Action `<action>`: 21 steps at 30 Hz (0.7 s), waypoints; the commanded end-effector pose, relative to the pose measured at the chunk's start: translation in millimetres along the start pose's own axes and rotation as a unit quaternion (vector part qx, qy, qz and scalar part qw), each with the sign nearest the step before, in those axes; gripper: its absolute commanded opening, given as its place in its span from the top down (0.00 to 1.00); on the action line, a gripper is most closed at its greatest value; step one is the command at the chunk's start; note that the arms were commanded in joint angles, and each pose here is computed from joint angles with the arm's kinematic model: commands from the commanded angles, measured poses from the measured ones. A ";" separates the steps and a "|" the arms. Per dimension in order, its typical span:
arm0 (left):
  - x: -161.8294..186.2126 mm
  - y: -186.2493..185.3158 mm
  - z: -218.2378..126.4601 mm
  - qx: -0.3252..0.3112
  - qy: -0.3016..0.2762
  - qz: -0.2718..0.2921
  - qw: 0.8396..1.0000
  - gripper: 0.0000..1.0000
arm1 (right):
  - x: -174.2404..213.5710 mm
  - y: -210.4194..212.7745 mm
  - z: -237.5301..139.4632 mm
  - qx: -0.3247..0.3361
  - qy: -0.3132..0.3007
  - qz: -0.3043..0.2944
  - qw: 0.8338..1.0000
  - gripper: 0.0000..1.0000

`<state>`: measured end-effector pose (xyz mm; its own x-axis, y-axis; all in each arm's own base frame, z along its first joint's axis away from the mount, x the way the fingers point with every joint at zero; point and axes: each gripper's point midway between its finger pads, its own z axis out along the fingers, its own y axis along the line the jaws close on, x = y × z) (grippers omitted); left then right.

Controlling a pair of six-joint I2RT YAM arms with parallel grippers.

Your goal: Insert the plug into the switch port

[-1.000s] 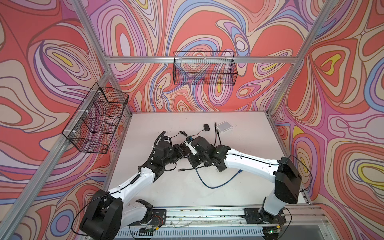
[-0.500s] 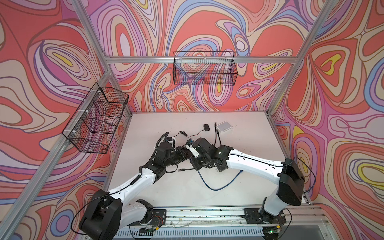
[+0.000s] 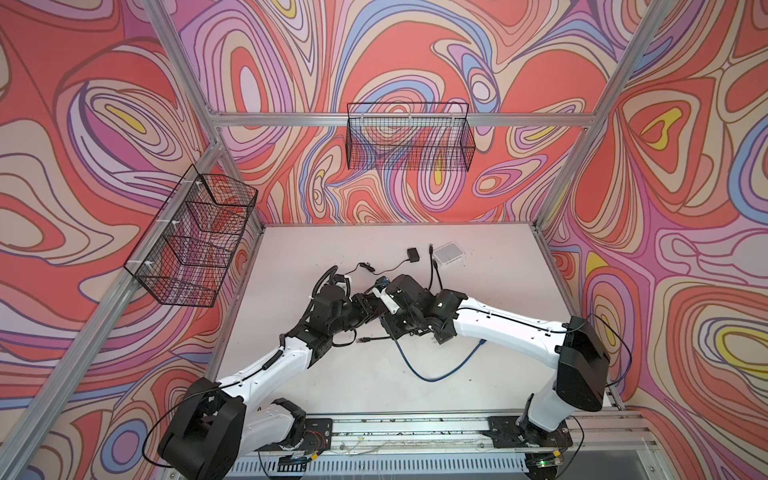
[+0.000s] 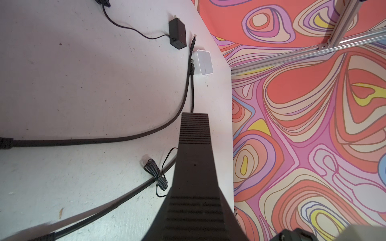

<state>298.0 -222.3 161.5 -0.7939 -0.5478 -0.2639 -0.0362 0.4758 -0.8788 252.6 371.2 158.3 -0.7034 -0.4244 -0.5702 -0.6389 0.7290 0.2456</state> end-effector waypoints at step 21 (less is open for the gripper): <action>105.8 -20.6 2.0 0.037 0.237 -0.003 0.971 1.00 | -152.2 30.9 -87.3 -0.065 -0.356 0.004 0.932 0.96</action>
<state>304.2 -234.7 161.7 -0.8063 -0.5208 -0.2803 -0.0177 0.4950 -0.8687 257.4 359.7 158.9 -0.6805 -0.3761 -0.6289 -0.6223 0.7498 0.2249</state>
